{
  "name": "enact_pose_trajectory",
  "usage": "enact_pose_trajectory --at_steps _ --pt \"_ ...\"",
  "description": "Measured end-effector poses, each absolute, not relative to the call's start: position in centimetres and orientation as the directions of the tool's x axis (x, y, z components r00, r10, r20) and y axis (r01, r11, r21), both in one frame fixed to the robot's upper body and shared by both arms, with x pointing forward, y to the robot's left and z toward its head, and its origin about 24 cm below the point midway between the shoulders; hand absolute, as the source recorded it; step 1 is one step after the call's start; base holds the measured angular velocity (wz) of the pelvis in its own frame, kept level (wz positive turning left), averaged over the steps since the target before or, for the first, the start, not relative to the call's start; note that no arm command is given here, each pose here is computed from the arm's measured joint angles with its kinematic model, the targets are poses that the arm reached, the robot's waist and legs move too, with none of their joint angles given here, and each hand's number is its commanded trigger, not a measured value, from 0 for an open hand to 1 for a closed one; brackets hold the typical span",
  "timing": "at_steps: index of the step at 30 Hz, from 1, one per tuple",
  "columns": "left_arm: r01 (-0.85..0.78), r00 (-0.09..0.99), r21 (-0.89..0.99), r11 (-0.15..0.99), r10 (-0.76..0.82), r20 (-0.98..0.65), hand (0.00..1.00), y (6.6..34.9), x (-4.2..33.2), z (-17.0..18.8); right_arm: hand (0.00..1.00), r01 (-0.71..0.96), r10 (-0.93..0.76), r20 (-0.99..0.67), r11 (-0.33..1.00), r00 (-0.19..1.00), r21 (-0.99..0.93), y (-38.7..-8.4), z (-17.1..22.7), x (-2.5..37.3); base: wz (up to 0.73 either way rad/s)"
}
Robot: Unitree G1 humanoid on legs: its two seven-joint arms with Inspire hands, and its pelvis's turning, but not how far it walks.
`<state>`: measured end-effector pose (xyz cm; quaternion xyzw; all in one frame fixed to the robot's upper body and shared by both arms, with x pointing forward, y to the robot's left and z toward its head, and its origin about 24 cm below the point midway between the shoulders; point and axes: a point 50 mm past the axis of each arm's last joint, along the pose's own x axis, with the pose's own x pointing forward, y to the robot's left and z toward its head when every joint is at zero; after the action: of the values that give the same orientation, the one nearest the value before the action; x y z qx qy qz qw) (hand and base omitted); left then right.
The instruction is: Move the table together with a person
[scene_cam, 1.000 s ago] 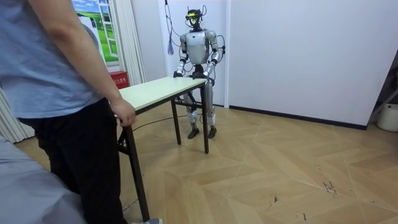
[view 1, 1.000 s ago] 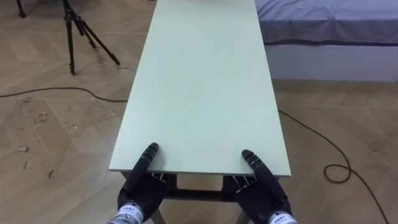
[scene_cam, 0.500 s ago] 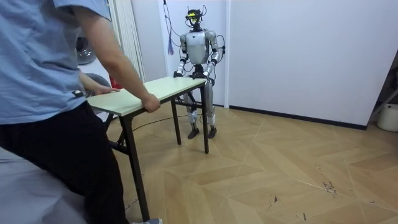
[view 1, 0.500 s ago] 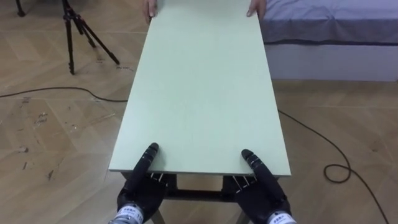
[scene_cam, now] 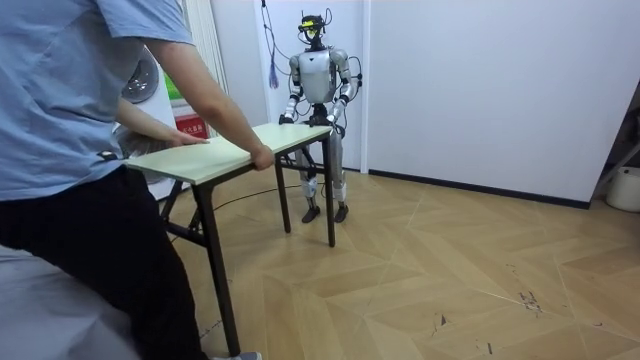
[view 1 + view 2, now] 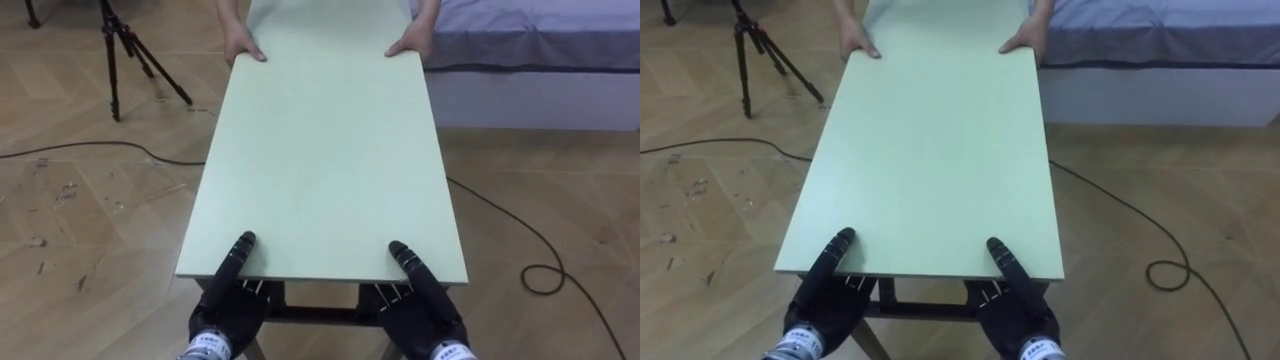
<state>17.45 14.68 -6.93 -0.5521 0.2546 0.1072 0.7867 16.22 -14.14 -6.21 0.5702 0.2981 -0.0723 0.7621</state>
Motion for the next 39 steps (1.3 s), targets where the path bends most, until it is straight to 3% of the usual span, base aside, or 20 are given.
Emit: enact_pose_trajectory --at_steps 8,25,39 --pt "-0.394 0.873 -0.822 0.411 -0.111 -0.474 1.00 14.6 17.1 -5.7 1.00 0.419 0.225 -0.504 0.335 0.834 0.844 -14.1 -5.4 16.2 -0.03" --pt "-0.298 0.929 -0.879 0.372 -0.100 -0.357 1.00 13.6 17.0 -3.1 1.00 0.265 0.206 -0.338 0.317 0.918 0.911 -14.0 -3.0 16.2 -0.03" --pt "-0.309 0.933 -0.880 0.360 -0.063 -0.353 1.00 13.8 15.8 -3.3 1.00 0.237 0.238 -0.319 0.317 0.917 0.918 -13.4 -3.0 15.8 -0.01"
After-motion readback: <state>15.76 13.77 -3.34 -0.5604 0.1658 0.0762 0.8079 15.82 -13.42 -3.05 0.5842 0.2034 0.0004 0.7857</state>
